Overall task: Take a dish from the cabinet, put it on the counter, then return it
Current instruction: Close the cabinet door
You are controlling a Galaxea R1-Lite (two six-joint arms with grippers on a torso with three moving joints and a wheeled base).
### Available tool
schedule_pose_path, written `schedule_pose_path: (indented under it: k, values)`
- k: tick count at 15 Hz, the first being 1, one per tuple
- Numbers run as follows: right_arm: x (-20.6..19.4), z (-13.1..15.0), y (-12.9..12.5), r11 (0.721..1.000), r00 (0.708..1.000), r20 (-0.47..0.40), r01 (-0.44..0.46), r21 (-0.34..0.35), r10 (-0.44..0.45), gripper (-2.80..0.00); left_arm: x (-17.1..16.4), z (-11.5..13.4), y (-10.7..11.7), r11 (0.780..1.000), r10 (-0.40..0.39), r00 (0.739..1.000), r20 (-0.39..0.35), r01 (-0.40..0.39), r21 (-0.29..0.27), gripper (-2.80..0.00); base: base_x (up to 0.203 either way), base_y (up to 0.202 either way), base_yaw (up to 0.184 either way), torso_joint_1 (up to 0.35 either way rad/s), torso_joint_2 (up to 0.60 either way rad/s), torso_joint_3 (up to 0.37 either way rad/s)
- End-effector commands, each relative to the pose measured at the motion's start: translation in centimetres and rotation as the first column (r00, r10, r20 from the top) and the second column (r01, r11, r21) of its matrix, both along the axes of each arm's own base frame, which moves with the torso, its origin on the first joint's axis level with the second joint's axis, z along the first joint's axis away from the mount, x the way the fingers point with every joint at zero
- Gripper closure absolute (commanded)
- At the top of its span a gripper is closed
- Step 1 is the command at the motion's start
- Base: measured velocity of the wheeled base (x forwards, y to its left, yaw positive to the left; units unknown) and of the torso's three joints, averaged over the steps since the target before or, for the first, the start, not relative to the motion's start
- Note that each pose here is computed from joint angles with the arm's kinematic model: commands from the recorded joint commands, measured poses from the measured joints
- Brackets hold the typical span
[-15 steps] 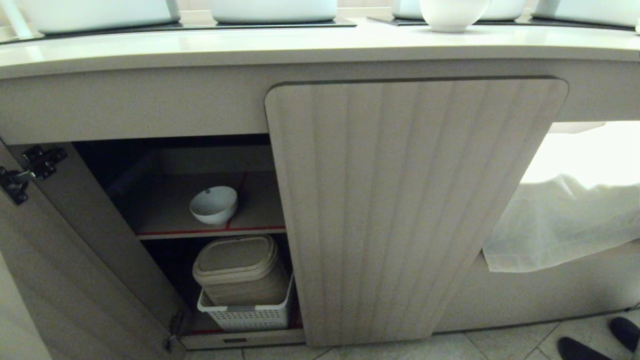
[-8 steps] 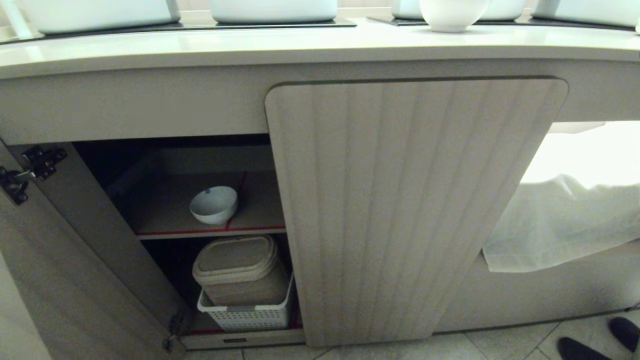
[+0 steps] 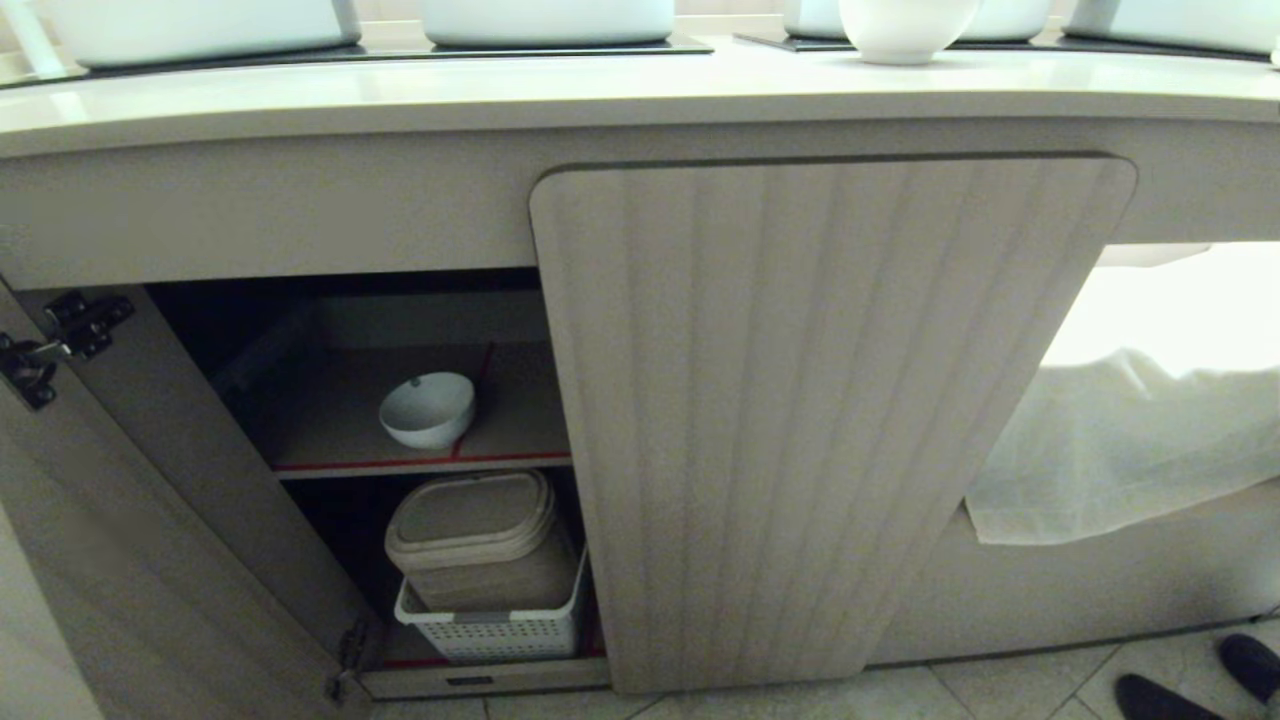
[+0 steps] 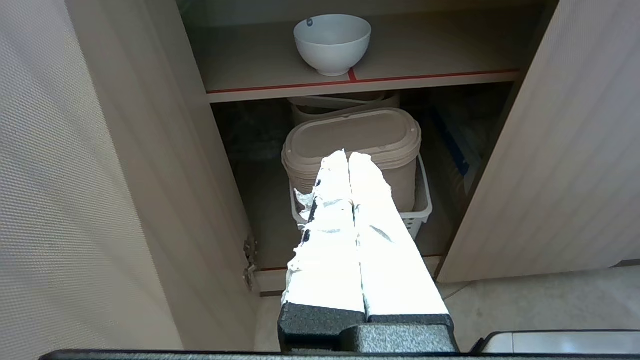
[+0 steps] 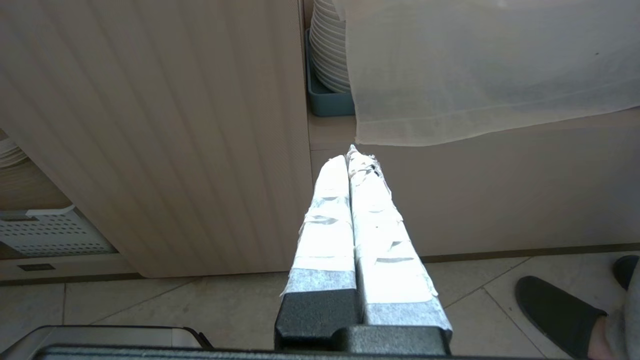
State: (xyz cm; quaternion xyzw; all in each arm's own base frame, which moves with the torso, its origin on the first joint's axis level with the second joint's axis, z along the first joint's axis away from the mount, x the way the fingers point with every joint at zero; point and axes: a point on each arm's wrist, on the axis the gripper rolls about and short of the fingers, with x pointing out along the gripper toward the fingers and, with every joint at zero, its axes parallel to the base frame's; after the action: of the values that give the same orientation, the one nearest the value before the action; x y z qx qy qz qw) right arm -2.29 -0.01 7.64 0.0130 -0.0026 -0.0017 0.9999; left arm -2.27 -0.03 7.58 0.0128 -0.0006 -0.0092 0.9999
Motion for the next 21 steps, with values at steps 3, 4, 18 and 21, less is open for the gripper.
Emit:
schedule_pose_path:
  k: [3,4,18,21]
  values:
    - [0.01,0.00,0.00,1.000,1.000,-0.001,0.000,0.000,0.000,0.00,0.01,0.02,0.00,1.000,0.001,1.000,0.000,-0.001,-0.018,0.00,0.000,0.000,0.000,0.000,0.00,0.000]
    - [0.01,0.00,0.00,1.000,1.000,-0.001,0.000,0.000,0.000,0.00,0.01,0.02,0.01,1.000,0.003,1.000,0.000,-0.003,-0.019,0.00,0.000,0.000,0.000,0.000,0.00,0.000]
    - [0.01,0.00,0.00,1.000,1.000,-0.001,0.000,0.000,0.000,0.00,0.01,0.04,0.02,0.999,0.009,1.000,0.001,-0.009,-0.053,0.00,-0.010,0.000,0.000,0.001,0.00,0.000]
    - [0.01,0.00,0.00,1.000,1.000,-0.001,0.000,0.000,0.000,0.00,0.01,0.04,0.02,0.999,0.009,1.000,0.001,-0.009,-0.052,0.00,-0.195,0.000,0.000,0.002,0.00,0.001]
